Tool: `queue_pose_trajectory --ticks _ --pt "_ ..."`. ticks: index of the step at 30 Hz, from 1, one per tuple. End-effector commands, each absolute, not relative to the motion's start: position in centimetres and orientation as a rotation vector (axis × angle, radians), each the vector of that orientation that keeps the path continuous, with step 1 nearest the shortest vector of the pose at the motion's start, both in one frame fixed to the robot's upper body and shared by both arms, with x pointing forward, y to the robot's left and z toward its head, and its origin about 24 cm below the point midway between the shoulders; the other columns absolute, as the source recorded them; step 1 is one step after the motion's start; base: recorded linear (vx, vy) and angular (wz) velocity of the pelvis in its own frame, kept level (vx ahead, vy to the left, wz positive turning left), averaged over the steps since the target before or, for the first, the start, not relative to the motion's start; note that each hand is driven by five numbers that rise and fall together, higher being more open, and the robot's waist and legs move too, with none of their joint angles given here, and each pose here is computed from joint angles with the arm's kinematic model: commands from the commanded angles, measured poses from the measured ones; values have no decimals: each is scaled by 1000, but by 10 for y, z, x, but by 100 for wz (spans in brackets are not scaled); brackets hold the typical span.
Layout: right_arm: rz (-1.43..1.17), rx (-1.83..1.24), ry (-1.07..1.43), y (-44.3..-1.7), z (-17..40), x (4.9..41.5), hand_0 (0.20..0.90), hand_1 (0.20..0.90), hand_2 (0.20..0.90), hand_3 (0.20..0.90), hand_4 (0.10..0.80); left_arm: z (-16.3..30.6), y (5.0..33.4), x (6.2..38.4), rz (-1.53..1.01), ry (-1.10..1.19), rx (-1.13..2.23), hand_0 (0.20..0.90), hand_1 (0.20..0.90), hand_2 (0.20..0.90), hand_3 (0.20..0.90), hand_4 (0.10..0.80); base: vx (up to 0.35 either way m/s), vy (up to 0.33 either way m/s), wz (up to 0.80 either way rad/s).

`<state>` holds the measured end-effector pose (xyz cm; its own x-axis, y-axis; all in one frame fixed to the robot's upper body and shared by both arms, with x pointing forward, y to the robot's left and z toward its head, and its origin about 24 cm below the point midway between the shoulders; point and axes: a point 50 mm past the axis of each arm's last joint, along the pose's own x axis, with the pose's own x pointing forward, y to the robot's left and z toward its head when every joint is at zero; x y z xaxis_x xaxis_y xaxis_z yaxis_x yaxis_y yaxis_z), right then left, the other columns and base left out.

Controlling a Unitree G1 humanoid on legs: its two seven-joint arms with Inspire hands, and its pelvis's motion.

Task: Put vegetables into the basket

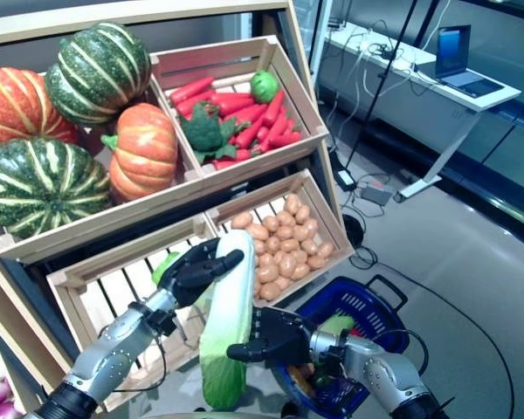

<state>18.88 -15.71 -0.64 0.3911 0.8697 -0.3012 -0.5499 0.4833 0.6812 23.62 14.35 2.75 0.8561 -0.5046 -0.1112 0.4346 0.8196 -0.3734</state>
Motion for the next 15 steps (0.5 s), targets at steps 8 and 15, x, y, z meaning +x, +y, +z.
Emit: queue_pose_trajectory --ticks 8,15 --pt "1050 611 534 -142 26 204 900 900 900 900 800 88 127 261 -607 -102 -416 300 300 300 300 400 0 0 0" --pt "911 637 568 -130 20 208 900 900 900 900 800 91 119 260 -568 -126 -406 300 300 300 300 400 0 0 0"
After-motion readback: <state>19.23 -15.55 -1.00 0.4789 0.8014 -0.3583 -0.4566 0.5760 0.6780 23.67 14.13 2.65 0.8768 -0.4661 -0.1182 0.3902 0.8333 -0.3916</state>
